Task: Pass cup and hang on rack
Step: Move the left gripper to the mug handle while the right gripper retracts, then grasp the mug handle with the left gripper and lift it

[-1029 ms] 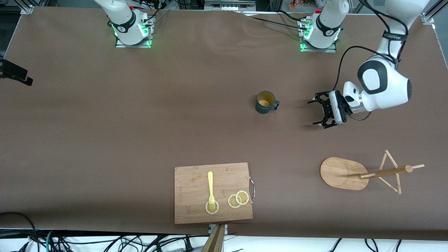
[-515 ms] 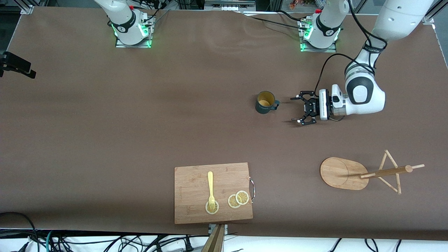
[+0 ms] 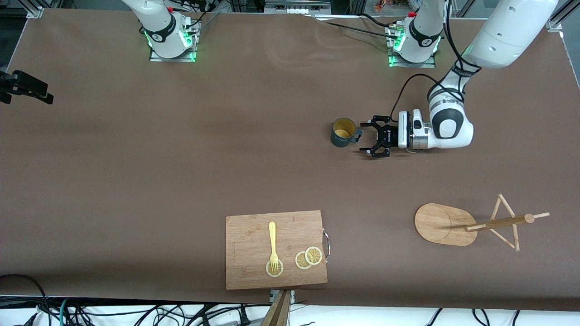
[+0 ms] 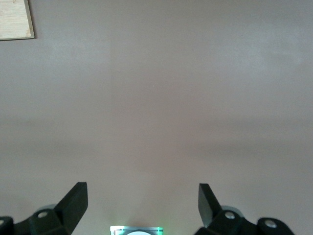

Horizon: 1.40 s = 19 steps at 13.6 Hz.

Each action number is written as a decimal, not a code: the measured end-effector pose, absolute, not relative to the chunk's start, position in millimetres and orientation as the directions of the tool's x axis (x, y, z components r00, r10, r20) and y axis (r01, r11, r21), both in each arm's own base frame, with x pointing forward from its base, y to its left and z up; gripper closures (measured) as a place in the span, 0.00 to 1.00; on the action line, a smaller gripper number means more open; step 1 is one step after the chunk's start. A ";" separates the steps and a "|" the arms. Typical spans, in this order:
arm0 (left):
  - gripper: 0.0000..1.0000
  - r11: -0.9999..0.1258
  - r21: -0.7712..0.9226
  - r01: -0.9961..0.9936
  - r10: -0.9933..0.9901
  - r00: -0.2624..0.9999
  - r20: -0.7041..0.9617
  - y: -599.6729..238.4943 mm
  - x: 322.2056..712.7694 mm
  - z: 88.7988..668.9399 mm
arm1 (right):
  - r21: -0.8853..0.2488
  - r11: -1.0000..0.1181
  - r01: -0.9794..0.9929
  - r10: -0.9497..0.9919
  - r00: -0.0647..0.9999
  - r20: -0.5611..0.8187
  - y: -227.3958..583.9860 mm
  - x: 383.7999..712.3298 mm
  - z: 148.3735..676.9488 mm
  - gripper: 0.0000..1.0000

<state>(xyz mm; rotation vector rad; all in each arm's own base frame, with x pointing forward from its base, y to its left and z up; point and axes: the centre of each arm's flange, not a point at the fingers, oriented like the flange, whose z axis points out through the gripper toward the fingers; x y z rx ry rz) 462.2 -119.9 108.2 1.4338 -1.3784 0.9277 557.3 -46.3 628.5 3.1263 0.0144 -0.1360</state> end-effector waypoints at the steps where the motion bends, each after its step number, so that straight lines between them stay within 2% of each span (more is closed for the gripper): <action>1: 0.00 0.045 0.106 -0.993 -0.283 0.089 0.955 -125.0 457.5 100.8 | 0.012 -1.000 0.012 0.011 0.996 -0.087 -45.1 558.2 627.5 0.00; 5: 0.05 0.062 0.139 -0.988 -0.241 0.120 0.963 -131.1 445.5 82.9 | 0.013 -1.000 0.013 0.012 0.997 -0.070 -44.9 560.2 628.8 0.00; 6: 0.14 0.068 0.148 -0.987 -0.226 0.129 0.965 -132.4 442.9 80.0 | 0.014 -1.000 0.012 0.011 0.998 -0.065 -45.6 560.8 629.3 0.00; 7: 0.30 0.071 0.154 -0.985 -0.212 0.136 0.968 -133.0 441.5 78.2 | 0.014 -1.000 0.012 0.011 0.998 -0.062 -45.5 561.1 629.6 0.00; 10: 0.63 0.070 0.159 -0.985 -0.187 0.144 0.972 -131.1 442.1 77.6 | 0.014 -1.000 0.013 0.012 0.998 -0.059 -45.3 561.4 629.8 0.00; 12: 0.79 0.067 0.160 -0.985 -0.185 0.146 0.972 -130.1 442.7 77.9 | 0.015 -1.000 0.013 0.012 0.998 -0.057 -45.4 561.7 629.9 0.00; 19: 0.79 0.062 0.252 -0.966 -0.113 0.244 0.963 -126.4 453.9 96.6 | 0.015 -1.000 0.013 0.012 0.998 -0.054 -45.4 562.1 630.0 0.00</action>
